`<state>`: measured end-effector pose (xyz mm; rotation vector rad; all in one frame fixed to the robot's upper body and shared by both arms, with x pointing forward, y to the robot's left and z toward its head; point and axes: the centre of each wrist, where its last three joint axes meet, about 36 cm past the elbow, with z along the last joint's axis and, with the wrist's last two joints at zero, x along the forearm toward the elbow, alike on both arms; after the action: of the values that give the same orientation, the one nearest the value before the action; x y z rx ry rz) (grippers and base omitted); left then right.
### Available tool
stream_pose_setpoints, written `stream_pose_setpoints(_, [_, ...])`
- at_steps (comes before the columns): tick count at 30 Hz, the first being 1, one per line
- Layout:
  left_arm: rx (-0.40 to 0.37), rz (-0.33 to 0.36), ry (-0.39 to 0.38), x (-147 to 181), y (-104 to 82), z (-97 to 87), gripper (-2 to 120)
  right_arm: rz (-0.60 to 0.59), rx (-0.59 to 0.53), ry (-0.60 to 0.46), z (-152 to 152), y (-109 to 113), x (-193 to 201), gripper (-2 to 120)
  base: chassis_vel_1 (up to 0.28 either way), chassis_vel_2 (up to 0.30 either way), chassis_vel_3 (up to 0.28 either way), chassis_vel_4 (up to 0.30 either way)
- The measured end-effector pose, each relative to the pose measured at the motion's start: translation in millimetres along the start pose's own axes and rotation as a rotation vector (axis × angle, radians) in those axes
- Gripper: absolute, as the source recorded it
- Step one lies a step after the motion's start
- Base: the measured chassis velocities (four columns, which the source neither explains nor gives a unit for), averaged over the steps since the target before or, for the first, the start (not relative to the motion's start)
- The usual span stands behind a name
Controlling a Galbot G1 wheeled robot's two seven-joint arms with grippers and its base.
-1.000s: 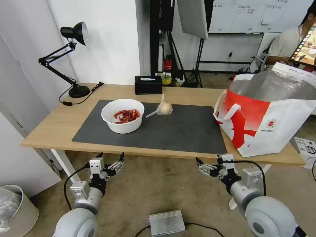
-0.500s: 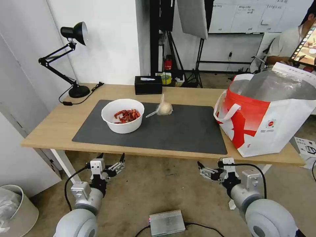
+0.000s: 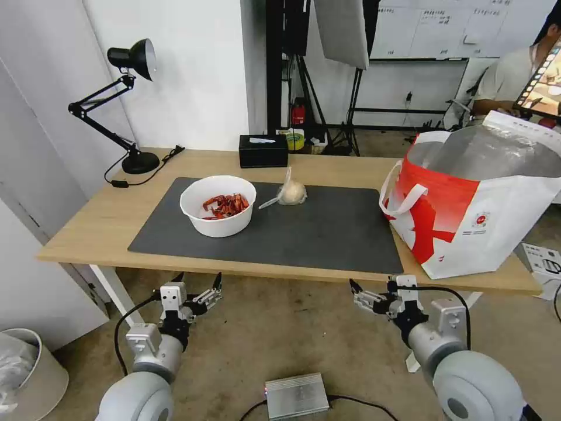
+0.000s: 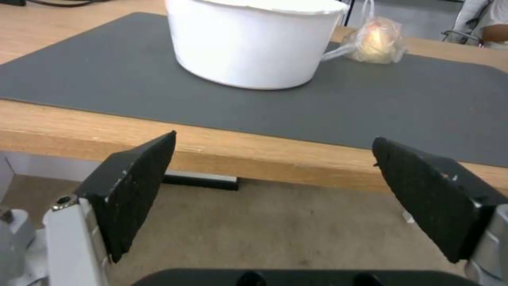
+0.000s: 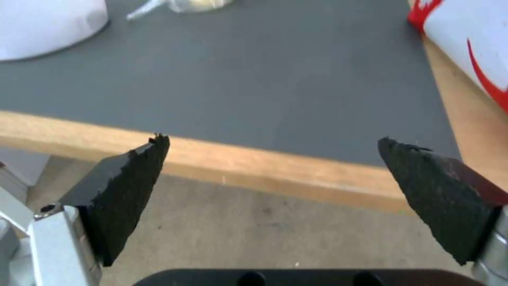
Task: Pick up the trash from the table and place it into the takeout bag.
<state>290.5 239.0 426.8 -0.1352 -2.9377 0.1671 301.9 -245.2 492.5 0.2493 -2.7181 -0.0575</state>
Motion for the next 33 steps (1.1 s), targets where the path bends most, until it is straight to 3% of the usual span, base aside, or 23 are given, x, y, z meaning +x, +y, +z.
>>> stream_pose_setpoints(10, [0.0,-0.002,-0.002,-1.5,0.7,0.1,100,-0.06,-0.012,-0.057,-11.0,-1.6,-12.4,100,0.0,0.0,0.0,0.0])
stream_pose_setpoints(13, [-0.002,0.016,-0.003,-8.1,-1.1,0.7,100,-0.14,-0.053,-0.165,-13.7,-5.7,-25.2,100,0.0,0.0,0.0,0.0])
stream_pose_setpoints(18, [-0.002,0.022,0.005,-10.4,-1.0,3.1,100,-0.193,-0.073,-0.217,-15.3,-10.5,-48.0,100,0.0,0.0,0.0,0.0])
stream_pose_setpoints(23, [-0.002,0.02,0.007,-10.5,-0.7,3.7,100,-0.211,-0.055,-0.268,-37.5,-13.7,-96.4,100,0.0,0.0,0.0,0.0])
stream_pose_setpoints(26, [0.0,0.018,0.007,-10.4,-0.7,3.8,100,-0.217,-0.044,-0.302,-61.9,-14.6,-148.0,100,0.0,0.0,0.0,0.0])
stream_pose_setpoints(33, [0.002,0.01,0.01,-9.5,0.4,4.9,100,-0.199,-0.024,-0.299,-76.4,-8.7,-215.0,100,0.0,0.0,0.0,0.0])
